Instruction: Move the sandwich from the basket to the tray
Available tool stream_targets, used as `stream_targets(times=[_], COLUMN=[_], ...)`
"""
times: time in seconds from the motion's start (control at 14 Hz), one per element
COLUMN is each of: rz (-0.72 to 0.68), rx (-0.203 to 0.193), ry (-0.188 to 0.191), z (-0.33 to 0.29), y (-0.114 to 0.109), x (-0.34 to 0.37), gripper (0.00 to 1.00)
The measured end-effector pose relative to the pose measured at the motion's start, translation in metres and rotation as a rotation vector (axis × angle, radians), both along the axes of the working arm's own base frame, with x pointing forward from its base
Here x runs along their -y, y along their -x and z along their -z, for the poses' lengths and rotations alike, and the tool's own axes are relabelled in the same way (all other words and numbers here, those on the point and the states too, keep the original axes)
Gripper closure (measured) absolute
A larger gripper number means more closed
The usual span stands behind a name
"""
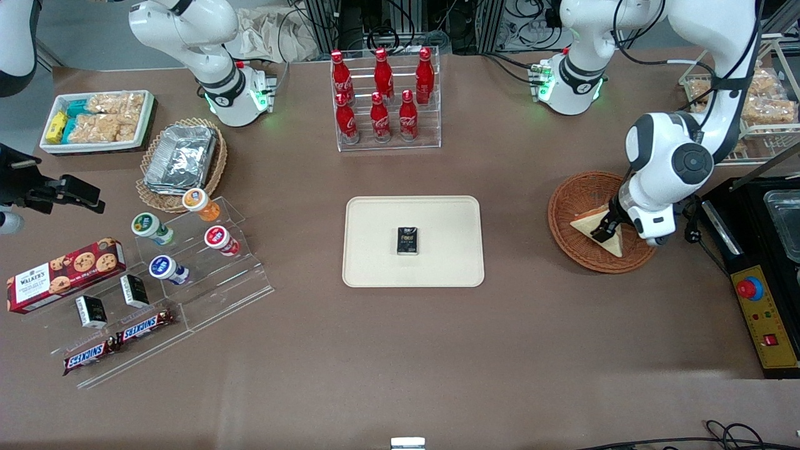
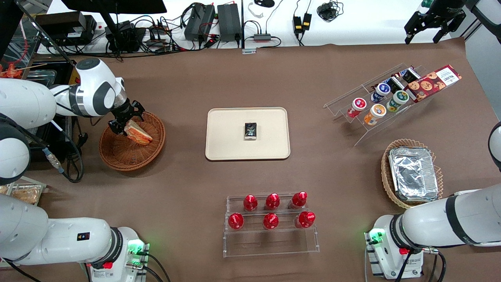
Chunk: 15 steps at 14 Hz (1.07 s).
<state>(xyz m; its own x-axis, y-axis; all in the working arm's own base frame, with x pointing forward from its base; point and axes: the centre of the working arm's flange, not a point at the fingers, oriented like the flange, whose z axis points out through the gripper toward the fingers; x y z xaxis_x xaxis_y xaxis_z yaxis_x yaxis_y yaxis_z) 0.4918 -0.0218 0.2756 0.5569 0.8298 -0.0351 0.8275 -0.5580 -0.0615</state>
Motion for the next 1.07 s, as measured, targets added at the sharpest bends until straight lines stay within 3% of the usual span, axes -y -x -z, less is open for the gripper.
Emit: stream_targets(times=[0.43,0.64,0.79,1.07], rz=[0.0,0.02,0.032,0.041], rx=[-0.069,-0.069,-0.046,-0.022], ry=[-0.018,-0.024,-0.026,-0.026], z=[-0.119,-0.194,-0.23,-0.212], y=[-0.037,-0.039,-0.031,-0.024], x=[0.003,0.005,0.005,0.007], gripper=[0.0,0.0,0.0,0.0])
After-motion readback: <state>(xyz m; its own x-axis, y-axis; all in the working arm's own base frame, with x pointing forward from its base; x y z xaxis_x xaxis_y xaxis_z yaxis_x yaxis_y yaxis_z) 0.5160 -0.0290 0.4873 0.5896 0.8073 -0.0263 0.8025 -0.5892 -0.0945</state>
